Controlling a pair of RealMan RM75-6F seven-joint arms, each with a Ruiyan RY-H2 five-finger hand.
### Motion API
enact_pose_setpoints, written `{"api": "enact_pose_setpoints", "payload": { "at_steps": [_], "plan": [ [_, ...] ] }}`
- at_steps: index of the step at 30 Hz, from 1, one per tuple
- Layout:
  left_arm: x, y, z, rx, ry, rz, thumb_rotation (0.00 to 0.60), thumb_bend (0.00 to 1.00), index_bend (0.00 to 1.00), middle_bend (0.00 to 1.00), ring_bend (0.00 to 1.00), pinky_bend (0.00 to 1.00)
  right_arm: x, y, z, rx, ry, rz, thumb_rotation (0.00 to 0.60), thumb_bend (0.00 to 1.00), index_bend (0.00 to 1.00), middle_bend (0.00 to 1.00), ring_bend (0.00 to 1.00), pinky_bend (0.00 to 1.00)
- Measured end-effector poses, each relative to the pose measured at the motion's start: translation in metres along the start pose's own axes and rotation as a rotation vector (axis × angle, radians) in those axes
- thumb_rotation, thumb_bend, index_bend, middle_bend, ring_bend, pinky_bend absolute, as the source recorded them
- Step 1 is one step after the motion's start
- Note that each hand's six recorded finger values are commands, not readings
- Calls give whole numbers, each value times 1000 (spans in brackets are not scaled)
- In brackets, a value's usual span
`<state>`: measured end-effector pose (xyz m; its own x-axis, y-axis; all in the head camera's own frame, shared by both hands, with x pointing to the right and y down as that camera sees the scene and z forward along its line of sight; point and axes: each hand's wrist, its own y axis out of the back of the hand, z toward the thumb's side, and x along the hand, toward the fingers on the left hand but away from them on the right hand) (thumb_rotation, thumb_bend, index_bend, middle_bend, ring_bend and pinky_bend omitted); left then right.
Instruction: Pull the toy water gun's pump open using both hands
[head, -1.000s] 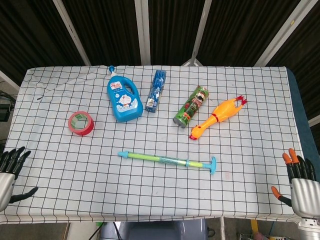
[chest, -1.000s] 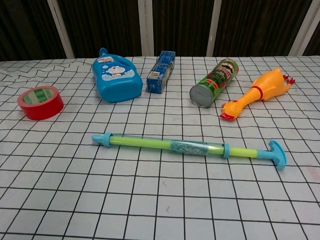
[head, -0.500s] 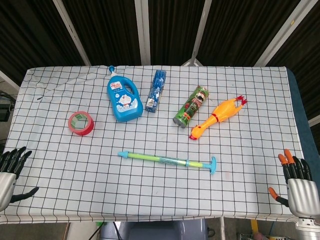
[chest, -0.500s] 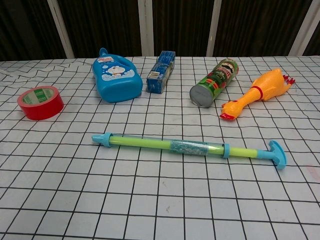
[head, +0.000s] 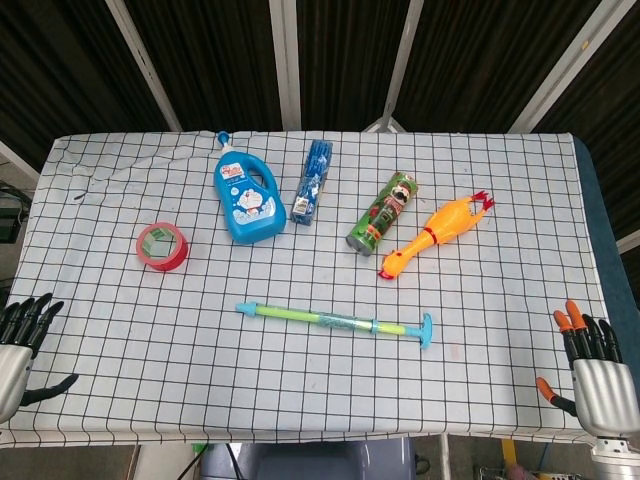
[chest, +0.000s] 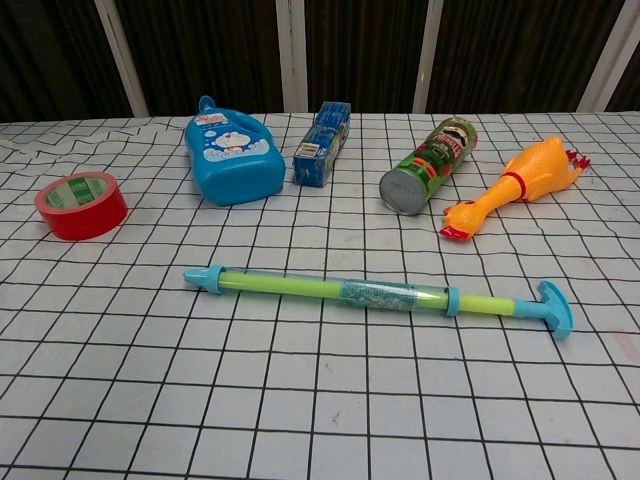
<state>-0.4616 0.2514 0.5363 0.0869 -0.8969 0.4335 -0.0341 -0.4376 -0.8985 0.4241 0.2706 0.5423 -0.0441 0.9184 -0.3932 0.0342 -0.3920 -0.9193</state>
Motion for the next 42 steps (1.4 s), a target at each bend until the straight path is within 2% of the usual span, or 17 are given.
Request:
{"api": "enact_pose_setpoints", "payload": {
  "at_steps": [11,19,27,32,39,42],
  "plan": [
    [0,0,-1,2,3,0,600,47,0,0,0,0,0,-1,2,-2,12,10,600,235,0,0,0,0],
    [0,-1,-1,5,5,-2,600,47,0,0,0,0,-9,0,17,-31,68,9,600,234,0,5,0,0],
    [0,-2,1,8,2,-6,600,47,0,0,0,0,-28,-4,58,-77,153,35,600,233,9,139,0,0],
    [0,-1,2,5,-6,-7,600,47,0,0,0,0,-36,-13,88,-57,206,53,600,233,126,197,0,0],
    [0,-1,1,-4,-10,-14,600,47,0,0,0,0,-48,-35,146,-14,289,62,600,234,268,274,1,0],
    [0,-1,1,-10,-10,-17,600,47,0,0,0,0,-53,-44,166,-10,305,69,600,234,332,317,27,0]
  ]
}}
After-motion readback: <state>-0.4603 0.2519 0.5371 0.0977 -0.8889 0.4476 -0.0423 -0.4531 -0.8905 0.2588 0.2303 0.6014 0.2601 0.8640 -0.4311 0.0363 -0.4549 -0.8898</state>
